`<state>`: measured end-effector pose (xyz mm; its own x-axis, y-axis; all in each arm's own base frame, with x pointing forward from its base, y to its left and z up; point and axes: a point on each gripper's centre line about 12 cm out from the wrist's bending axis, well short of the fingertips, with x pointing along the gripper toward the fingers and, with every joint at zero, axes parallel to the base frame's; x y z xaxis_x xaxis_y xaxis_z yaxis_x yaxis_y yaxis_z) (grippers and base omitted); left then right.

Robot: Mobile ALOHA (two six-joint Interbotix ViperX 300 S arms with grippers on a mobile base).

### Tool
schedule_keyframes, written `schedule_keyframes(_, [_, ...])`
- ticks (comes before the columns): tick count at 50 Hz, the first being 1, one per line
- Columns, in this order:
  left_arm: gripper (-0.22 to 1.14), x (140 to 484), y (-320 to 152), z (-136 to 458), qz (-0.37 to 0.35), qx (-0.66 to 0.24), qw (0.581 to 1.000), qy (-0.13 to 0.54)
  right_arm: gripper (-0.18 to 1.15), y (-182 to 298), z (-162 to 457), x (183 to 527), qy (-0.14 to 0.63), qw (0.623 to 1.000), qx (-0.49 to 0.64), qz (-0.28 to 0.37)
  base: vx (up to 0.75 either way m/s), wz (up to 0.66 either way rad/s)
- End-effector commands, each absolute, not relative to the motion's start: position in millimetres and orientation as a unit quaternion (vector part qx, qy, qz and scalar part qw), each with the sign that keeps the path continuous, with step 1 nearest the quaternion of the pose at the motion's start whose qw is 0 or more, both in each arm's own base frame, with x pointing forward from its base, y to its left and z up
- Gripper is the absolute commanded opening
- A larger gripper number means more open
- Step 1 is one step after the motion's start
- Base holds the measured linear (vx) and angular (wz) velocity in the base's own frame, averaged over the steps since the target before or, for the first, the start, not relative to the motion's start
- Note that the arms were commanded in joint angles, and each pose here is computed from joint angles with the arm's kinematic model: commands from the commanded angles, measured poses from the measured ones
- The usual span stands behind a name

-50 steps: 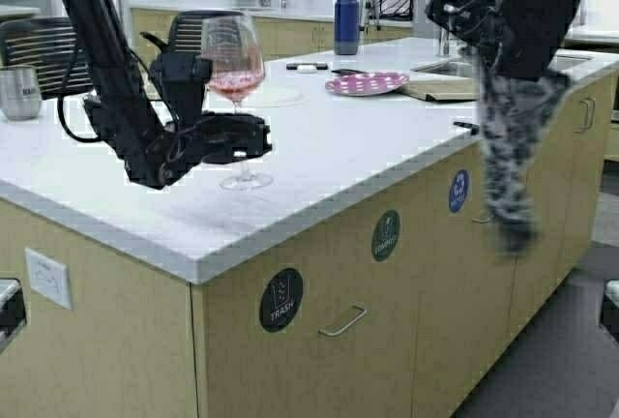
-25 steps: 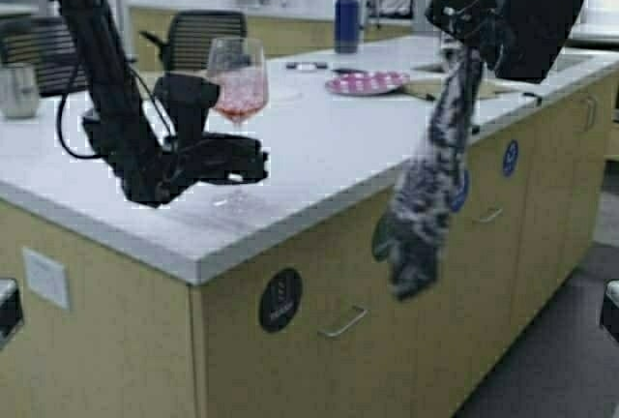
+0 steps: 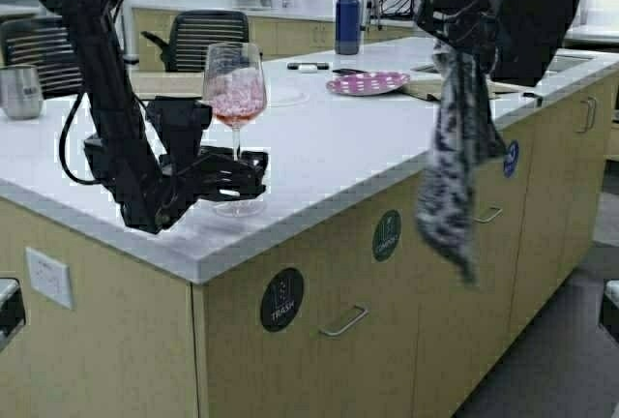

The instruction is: Get the cloth and wipe up the spill under the wine glass

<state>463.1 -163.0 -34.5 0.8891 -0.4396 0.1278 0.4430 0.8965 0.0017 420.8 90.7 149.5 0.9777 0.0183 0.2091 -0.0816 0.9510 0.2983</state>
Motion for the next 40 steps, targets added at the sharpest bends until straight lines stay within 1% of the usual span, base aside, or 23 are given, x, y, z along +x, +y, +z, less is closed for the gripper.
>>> schedule_keyframes(1, [1.0, 463, -163, -18, -0.227, -0.019, 0.969, -0.094, 0.06, 92, 165, 420, -0.125, 0.979, 0.157, 0.032, 0.0, 0.0])
schedule_keyframes(8, [1.0, 447, -158, -16, -0.226, -0.021, 0.969, -0.094, 0.06, 92, 162, 417, -0.119, 0.98, 0.154, 0.034, 0.0, 0.0])
schedule_keyframes(15, [1.0, 415, -147, -14, -0.221, -0.029, 0.971, -0.089, 0.06, 91, 149, 406, -0.095, 0.984, 0.146, 0.041, 0.0, 0.0])
schedule_keyframes(21, [1.0, 384, -137, -12, -0.22, -0.035, 0.971, -0.081, 0.06, 95, 134, 390, -0.065, 0.987, 0.134, 0.055, 0.0, 0.0])
schedule_keyframes(29, [1.0, 350, -126, -4, -0.221, -0.035, 0.974, -0.045, 0.06, 106, 115, 365, -0.023, 0.99, 0.114, 0.085, 0.0, 0.0])
schedule_keyframes(35, [1.0, 330, -123, 14, -0.224, -0.041, 0.973, -0.032, 0.06, 116, 107, 347, 0.0, 0.988, 0.102, 0.113, 0.0, 0.0])
schedule_keyframes(40, [1.0, 314, -121, 34, -0.229, -0.041, 0.972, -0.031, 0.06, 116, 106, 333, 0.015, 0.988, 0.098, 0.121, 0.0, 0.0])
